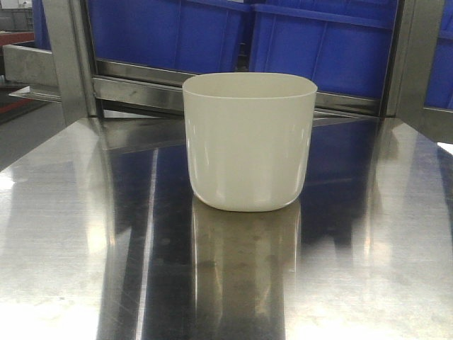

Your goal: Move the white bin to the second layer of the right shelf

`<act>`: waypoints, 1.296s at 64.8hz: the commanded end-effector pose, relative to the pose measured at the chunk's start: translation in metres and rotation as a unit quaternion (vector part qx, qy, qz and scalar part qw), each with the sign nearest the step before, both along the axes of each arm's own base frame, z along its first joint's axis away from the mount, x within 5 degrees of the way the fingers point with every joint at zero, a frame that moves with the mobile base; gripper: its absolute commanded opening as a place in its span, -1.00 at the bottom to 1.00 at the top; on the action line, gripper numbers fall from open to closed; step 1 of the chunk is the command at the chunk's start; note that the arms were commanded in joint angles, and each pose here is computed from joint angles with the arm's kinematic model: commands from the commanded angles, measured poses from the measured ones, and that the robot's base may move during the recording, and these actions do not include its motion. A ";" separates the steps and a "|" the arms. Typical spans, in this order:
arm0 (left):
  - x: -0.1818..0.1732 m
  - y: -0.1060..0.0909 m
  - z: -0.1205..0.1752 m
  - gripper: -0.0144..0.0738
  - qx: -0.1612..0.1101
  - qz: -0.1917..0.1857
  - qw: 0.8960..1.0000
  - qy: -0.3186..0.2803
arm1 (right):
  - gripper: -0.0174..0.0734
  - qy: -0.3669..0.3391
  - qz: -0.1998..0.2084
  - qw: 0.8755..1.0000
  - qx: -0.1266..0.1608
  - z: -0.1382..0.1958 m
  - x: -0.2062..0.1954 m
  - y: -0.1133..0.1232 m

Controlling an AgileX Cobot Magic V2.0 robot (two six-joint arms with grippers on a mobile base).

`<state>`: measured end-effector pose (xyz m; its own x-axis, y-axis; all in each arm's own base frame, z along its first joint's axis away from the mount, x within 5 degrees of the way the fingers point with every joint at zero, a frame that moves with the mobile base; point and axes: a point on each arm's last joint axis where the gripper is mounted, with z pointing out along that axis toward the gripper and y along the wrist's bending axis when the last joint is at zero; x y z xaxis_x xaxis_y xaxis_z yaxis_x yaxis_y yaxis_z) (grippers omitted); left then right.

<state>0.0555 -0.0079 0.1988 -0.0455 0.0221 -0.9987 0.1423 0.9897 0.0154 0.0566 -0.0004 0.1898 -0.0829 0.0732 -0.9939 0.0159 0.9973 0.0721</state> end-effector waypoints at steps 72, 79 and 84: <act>0.000 0.000 -0.004 -0.48 -0.006 -0.002 0.999 -0.032 | -0.50 -0.057 0.000 0.998 -0.003 0.046 -0.001 0.000; 0.000 0.000 -0.004 -0.48 -0.006 -0.002 0.999 -0.032 | -0.50 -0.027 0.000 1.000 -0.003 0.055 0.009 0.000; 0.000 0.000 -0.004 -0.48 -0.006 -0.002 0.999 -0.032 | -0.50 0.002 0.000 1.000 -0.002 0.064 0.021 0.000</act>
<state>0.0555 -0.0079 0.1988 -0.0455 0.0221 -0.9987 0.1423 0.9897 0.0154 0.0653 -0.0004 0.2303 -0.1224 0.0735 -0.9898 0.0174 0.9973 0.0720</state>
